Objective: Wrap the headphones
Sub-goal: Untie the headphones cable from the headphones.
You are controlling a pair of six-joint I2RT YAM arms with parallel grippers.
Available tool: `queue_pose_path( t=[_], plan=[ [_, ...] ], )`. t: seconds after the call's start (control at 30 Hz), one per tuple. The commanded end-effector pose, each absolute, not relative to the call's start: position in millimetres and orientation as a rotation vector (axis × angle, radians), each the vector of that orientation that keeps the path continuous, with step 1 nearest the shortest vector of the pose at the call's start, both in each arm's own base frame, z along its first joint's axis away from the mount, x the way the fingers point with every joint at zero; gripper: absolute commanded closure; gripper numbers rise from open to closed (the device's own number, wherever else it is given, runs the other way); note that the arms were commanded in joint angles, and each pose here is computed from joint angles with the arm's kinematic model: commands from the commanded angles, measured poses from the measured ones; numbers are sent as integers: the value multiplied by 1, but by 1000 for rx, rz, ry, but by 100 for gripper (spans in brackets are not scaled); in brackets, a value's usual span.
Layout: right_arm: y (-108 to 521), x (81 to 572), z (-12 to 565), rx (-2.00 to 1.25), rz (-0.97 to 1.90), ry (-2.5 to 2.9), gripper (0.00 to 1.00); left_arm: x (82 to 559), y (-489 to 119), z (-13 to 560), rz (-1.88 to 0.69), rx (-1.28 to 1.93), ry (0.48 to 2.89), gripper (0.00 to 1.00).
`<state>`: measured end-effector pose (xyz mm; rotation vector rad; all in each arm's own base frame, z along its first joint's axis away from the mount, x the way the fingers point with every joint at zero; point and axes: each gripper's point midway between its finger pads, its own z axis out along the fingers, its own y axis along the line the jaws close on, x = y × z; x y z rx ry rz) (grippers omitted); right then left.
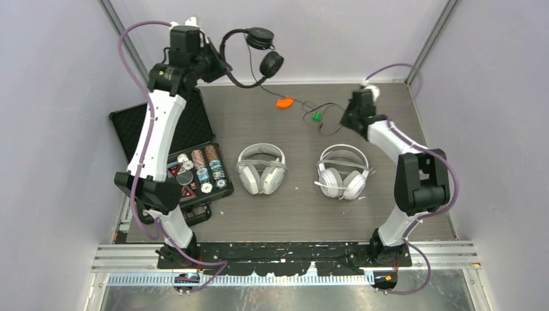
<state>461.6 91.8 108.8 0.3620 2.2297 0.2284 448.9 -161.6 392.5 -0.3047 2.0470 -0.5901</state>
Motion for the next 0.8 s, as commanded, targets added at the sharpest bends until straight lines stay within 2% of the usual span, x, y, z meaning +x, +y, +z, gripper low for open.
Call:
queue_pose_path(
  t=[0.0, 0.13, 0.33, 0.53, 0.77],
  plan=[
    [-7, 473, 193, 693, 33, 2010, 100, 432, -131, 459, -646, -311, 1856, 100],
    [-76, 479, 219, 897, -11, 1893, 100, 445, -117, 449, -705, -368, 1835, 100],
    [-139, 476, 241, 1023, -71, 1796, 100, 455, -79, 447, -648, -447, 1811, 100],
    [-157, 479, 234, 1059, -103, 1801, 100, 461, -56, 458, -603, -477, 1773, 100],
    [-182, 469, 211, 1136, -268, 1831, 100, 463, -44, 454, -524, -483, 1789, 100]
  ],
)
